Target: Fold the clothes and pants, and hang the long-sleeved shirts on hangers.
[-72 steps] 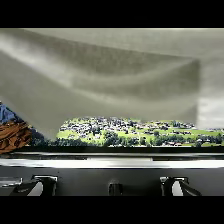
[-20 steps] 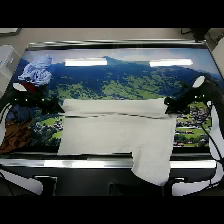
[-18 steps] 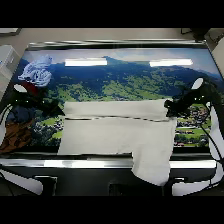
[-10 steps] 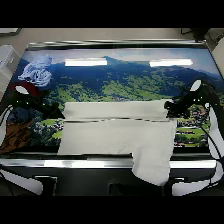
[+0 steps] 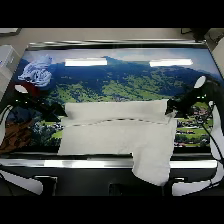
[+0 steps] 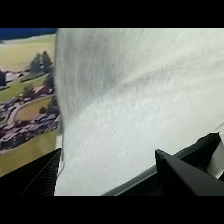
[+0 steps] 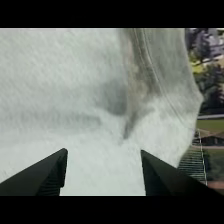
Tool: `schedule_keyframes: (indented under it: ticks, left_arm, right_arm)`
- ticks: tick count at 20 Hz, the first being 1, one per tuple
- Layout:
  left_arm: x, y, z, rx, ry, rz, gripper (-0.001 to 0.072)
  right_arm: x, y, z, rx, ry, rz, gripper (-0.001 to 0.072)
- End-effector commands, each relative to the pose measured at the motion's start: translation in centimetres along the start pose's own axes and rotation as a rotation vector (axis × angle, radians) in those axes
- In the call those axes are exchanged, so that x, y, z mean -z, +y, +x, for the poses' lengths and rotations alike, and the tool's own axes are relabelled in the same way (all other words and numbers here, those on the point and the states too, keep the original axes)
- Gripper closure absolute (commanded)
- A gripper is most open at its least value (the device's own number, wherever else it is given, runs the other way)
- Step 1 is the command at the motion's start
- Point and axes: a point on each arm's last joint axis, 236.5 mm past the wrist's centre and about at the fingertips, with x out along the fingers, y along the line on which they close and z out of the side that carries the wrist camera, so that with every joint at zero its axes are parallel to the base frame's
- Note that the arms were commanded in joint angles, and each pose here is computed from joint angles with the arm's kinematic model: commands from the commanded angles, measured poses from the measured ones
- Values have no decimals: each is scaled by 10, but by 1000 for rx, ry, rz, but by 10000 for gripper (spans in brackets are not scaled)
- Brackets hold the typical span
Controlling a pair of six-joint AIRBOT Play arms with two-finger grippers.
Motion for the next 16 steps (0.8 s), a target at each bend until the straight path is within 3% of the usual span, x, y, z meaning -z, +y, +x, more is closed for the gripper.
schedule_keyframes:
  ticks: [1,4,9,13,16]
  left_arm:
    - [22,14,-37,-48,-48,-27,97]
    - [78,53,-22,-120,-41,-85,202]
    - [159,75,56,-50,6,-90,202]
    - [160,58,76,52,-19,-114,263]
    - [166,55,88,51,2,-121,264]
  right_arm:
    - [37,-33,-30,-24,94,72,153]
    - [84,-66,-15,-32,120,172,154]
    - [147,-76,27,-58,181,168,155]
    - [151,-72,27,-71,195,171,158]
    - [152,-72,27,-72,201,170,158]
